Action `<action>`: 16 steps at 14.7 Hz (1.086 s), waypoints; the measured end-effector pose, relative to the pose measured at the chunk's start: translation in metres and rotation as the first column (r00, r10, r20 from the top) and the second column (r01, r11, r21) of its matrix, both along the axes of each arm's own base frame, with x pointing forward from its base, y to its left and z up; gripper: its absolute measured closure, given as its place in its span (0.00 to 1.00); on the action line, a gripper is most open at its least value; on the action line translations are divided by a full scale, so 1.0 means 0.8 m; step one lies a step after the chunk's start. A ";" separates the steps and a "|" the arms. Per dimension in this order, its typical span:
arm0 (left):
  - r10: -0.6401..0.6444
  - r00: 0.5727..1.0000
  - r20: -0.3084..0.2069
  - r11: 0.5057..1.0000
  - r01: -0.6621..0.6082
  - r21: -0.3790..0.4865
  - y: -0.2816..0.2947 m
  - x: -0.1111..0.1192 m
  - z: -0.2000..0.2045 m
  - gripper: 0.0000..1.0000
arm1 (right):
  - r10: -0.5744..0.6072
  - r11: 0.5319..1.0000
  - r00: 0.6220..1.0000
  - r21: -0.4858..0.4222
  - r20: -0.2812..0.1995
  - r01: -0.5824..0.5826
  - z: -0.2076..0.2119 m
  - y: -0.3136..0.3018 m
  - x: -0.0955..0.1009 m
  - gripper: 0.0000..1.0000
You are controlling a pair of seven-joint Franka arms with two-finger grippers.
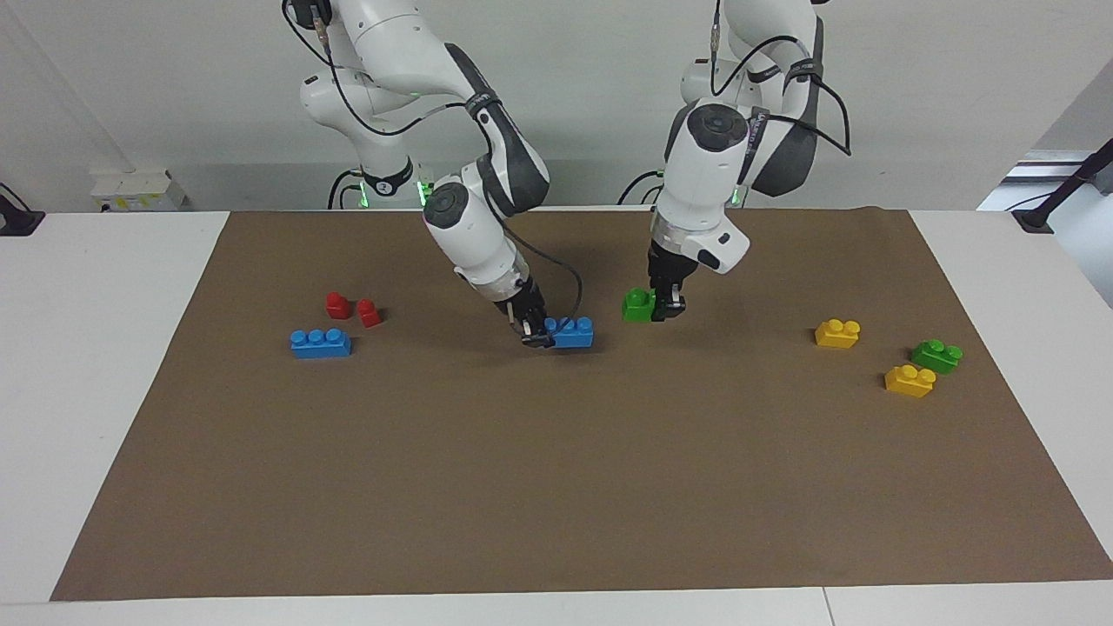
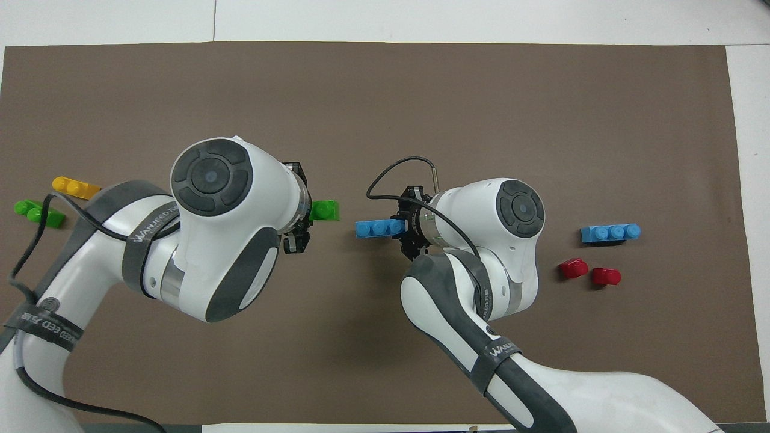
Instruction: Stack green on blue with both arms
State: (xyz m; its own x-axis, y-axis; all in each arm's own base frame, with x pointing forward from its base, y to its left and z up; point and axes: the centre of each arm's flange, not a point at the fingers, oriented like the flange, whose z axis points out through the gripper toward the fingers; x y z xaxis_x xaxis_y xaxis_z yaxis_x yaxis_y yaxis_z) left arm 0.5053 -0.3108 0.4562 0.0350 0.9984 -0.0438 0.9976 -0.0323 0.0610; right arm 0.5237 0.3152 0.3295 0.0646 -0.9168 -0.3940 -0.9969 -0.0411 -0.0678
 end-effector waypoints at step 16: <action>-0.014 0.999 0.050 1.000 0.013 0.028 -0.046 -0.055 -0.066 0.66 | -0.021 0.997 1.000 0.078 -0.016 0.023 -0.064 0.007 -0.025 0.66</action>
State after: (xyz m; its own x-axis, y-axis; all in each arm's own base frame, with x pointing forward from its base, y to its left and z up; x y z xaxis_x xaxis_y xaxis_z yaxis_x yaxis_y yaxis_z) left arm 0.4611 -0.3476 0.4036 0.0501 0.9986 -0.0140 0.9927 -0.0483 0.1103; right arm 0.5039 0.3212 0.2782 0.0381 -0.8841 -0.4658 -0.9984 -0.0143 -0.0545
